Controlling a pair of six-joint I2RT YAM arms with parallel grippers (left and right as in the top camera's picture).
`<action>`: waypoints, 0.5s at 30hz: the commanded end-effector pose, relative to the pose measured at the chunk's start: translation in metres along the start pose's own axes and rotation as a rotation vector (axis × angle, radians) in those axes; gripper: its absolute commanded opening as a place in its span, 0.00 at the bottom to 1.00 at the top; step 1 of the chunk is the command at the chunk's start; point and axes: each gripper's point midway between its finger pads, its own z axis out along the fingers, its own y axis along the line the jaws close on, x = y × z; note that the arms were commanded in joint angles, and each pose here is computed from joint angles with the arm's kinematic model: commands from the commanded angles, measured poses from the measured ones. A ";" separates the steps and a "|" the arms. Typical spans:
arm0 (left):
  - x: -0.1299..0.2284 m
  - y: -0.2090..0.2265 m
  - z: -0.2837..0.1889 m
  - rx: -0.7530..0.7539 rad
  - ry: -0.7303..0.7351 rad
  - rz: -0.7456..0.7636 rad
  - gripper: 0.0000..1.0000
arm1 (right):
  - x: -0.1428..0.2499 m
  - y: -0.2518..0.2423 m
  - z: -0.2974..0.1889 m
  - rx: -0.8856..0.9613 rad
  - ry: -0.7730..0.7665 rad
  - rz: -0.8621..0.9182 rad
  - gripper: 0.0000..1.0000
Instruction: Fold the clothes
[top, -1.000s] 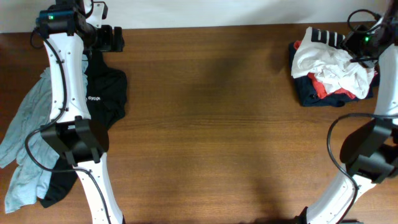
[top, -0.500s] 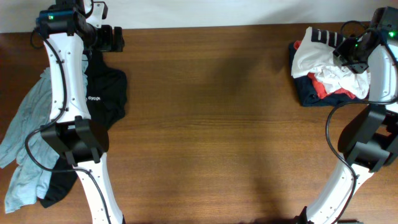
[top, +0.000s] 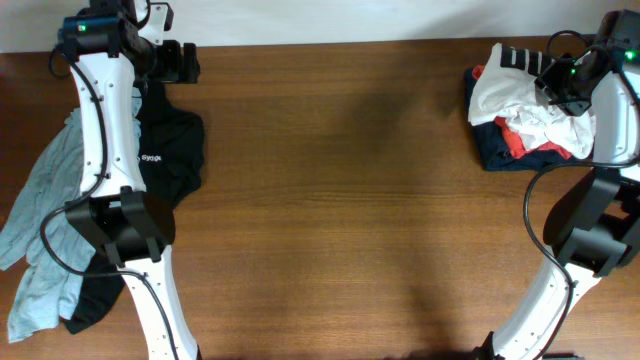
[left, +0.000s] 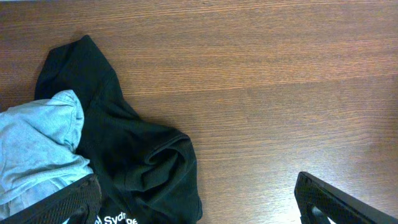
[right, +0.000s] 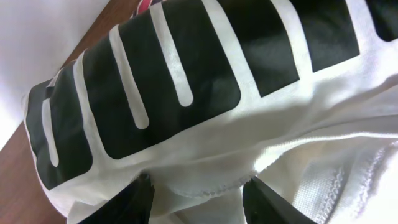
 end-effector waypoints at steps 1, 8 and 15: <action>-0.006 -0.005 -0.016 0.001 -0.034 0.001 0.99 | -0.008 0.002 -0.008 -0.026 -0.020 0.031 0.52; -0.006 -0.005 -0.016 0.001 -0.034 0.001 0.99 | -0.022 -0.004 -0.013 -0.052 -0.055 0.061 0.52; -0.006 -0.005 -0.016 0.002 -0.034 0.001 0.99 | -0.030 0.000 -0.012 -0.070 -0.087 0.070 0.52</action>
